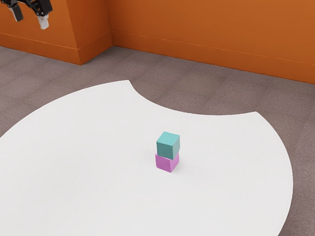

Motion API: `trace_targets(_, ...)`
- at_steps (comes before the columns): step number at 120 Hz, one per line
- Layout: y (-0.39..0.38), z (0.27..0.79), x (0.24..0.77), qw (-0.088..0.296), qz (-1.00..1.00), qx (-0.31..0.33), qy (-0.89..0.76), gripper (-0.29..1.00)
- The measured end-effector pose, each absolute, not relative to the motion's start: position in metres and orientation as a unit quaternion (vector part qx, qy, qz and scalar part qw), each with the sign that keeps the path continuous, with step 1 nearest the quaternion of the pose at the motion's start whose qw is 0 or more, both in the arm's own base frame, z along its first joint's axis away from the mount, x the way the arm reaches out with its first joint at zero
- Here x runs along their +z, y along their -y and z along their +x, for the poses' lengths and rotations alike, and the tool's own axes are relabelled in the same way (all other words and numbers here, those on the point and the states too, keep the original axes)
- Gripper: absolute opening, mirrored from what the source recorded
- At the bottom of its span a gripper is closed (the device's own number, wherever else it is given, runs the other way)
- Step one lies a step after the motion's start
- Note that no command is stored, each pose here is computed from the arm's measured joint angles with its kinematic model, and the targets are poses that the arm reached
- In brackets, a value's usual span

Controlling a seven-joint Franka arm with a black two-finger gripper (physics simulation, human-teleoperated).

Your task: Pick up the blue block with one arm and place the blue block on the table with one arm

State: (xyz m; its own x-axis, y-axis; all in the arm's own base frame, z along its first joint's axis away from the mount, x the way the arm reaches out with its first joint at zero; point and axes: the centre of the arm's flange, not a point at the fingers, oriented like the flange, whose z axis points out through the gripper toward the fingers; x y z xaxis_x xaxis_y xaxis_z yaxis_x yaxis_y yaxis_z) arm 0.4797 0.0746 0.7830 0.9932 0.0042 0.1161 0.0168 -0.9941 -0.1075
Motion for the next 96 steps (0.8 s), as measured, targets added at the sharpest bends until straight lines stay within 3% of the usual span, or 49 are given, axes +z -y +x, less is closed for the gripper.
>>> trace_targets(24,-0.059,0.504,0.755,0.060,-0.998,-0.027,0.002,0.70)
trace_targets(96,0.001,0.644,0.559,0.093,-0.995,0.030,0.033,0.70)
